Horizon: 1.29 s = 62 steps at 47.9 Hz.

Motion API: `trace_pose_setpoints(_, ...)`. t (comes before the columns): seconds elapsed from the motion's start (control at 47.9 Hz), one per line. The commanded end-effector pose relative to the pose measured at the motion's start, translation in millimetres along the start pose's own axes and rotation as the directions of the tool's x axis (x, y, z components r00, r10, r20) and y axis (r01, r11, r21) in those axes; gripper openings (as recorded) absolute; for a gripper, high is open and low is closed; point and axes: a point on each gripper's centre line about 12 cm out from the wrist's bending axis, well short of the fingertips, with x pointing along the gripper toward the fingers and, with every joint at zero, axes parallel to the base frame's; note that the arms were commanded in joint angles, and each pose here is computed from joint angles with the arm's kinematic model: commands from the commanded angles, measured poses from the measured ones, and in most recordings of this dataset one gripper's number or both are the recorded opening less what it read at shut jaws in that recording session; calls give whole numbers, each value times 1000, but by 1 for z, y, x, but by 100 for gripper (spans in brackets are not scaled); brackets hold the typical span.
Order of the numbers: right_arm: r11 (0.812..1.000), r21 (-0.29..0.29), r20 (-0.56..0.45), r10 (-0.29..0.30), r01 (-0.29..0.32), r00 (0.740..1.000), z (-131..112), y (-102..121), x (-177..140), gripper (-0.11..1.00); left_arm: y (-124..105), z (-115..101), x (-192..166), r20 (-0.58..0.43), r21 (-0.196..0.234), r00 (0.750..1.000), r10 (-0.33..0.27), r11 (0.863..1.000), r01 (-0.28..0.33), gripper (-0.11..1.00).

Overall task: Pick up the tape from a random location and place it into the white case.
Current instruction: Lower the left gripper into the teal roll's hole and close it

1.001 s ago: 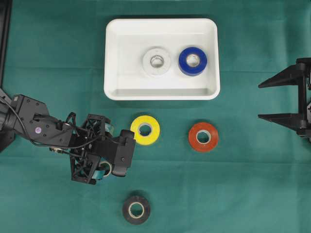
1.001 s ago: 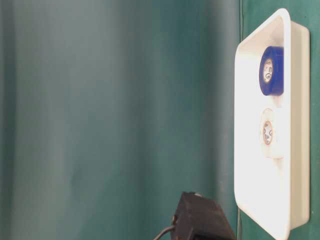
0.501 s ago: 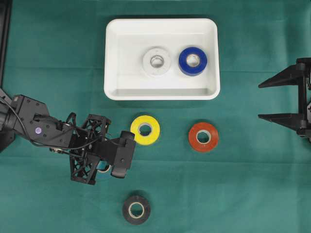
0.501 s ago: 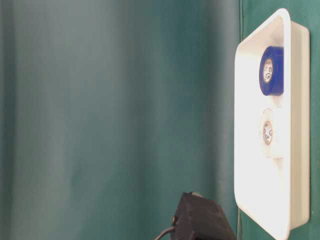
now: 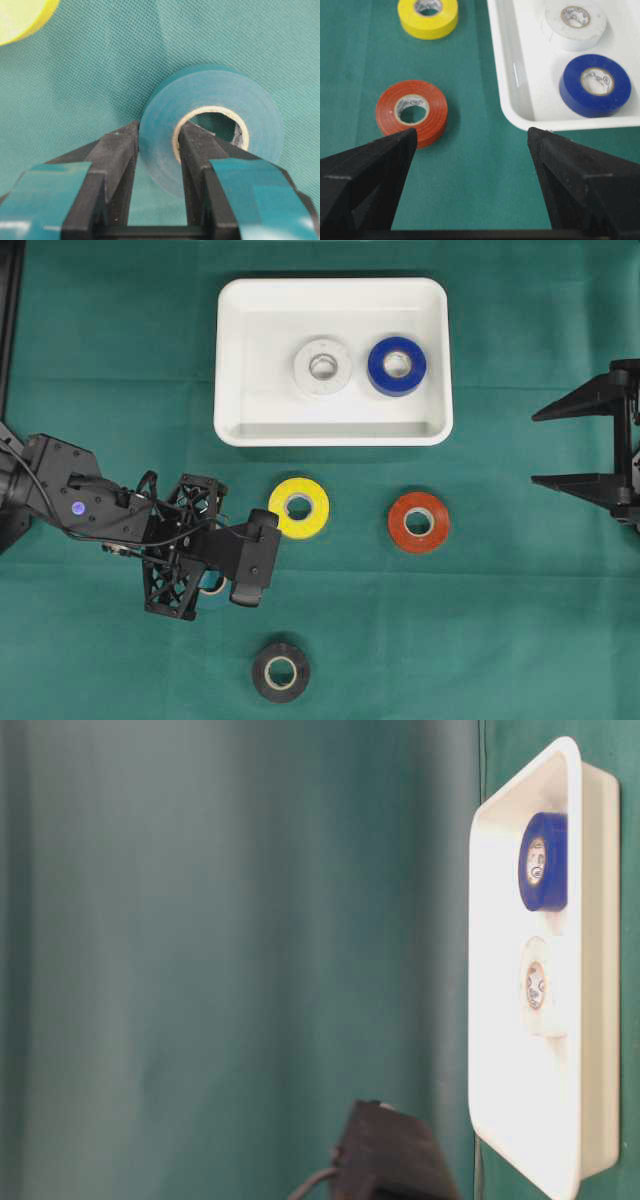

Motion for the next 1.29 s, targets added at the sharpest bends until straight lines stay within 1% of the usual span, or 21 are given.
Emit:
trace_pose_setpoints(0.0,1000,-4,23,5,-4,1000,11,2,-1,87,-1,17,-24,58,-3,998,-1,1000,2,19)
trace_pose_setpoints(0.146,1000,-4,21,4,-4,1000,10,2,-1,87,0,27,-45,78,-15,997,-1,1000,2,19)
trace_pose_setpoints(0.334,1000,-7,23,5,-5,1000,11,2,-1,87,0,33,-73,57,-19,998,0,1000,1,19)
trace_pose_setpoints(0.438,1000,-7,23,4,-4,1000,11,2,-1,87,0,39,-91,64,-19,998,1,1000,1,19)
trace_pose_setpoints(0.626,1000,-7,24,4,-4,1000,12,2,-1,87,0,55,-138,121,-14,993,5,1000,-3,19)
trace_pose_setpoints(0.855,1000,-7,24,4,-4,1000,12,2,-1,87,1,63,-184,144,-18,990,8,1000,-6,19)
trace_pose_setpoints(1.043,1000,-7,23,4,-4,1000,12,2,-1,87,2,67,-205,139,-16,990,12,1000,-10,19)
trace_pose_setpoints(1.272,1000,-7,24,4,-4,1000,12,2,-1,87,2,70,-214,138,-18,990,13,1000,-11,19)
